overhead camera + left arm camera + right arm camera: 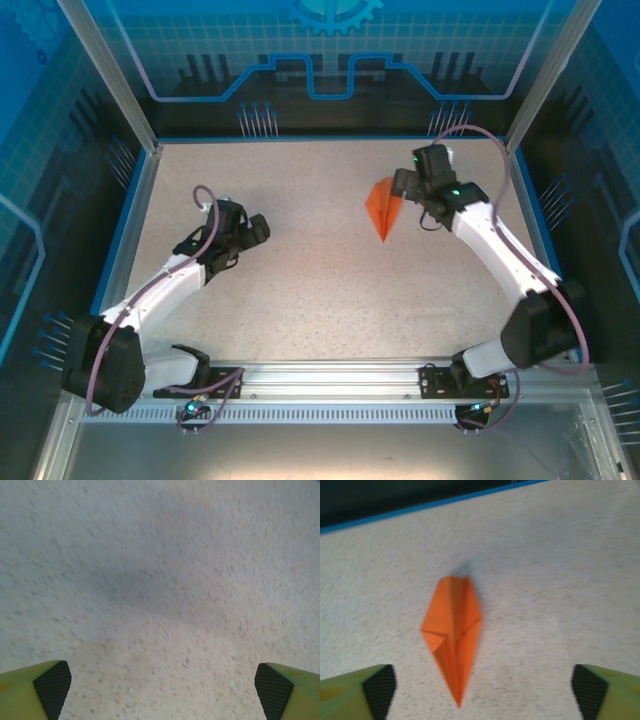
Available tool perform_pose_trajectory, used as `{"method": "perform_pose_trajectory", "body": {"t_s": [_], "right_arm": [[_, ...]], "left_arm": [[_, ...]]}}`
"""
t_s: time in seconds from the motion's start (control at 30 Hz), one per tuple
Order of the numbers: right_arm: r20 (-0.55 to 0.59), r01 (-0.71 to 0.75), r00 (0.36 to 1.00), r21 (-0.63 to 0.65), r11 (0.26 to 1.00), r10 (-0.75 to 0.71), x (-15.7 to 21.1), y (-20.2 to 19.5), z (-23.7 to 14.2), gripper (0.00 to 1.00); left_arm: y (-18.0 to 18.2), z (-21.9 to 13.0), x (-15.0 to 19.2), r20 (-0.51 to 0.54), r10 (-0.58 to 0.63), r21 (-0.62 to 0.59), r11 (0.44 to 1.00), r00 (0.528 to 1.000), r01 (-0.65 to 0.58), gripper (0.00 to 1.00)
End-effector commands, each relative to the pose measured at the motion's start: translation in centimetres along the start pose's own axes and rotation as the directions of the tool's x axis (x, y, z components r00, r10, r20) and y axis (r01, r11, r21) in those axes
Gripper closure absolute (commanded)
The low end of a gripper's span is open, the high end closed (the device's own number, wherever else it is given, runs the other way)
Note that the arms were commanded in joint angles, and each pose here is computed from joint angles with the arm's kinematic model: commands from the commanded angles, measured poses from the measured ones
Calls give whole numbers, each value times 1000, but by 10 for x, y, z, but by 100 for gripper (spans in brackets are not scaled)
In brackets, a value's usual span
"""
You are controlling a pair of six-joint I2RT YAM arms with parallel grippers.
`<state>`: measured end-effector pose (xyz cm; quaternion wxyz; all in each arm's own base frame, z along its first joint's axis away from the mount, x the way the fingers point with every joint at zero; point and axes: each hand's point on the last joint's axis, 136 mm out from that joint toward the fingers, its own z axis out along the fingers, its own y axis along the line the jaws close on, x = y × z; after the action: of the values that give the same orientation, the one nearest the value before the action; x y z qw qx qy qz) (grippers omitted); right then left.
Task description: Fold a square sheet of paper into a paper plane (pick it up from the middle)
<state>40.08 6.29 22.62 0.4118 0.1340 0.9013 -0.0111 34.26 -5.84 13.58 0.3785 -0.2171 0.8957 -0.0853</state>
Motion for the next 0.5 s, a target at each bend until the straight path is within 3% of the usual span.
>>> {"method": "perform_pose_trajectory", "body": {"t_s": [0.0,0.2,0.47], "right_arm": [[85,-44,996,142,989,32,1,-54,0,1],[170,-68,985,230,971,28,31,-112,3,1],[224,18,973,191,981,-61,76,-129,22,1]], "left_arm": [[24,-10,-28,110,38,-71,997,993,-30,2],[63,-14,-50,257,77,-156,987,963,-37,1],[92,-6,-47,349,190,-189,973,918,-129,2]]}}
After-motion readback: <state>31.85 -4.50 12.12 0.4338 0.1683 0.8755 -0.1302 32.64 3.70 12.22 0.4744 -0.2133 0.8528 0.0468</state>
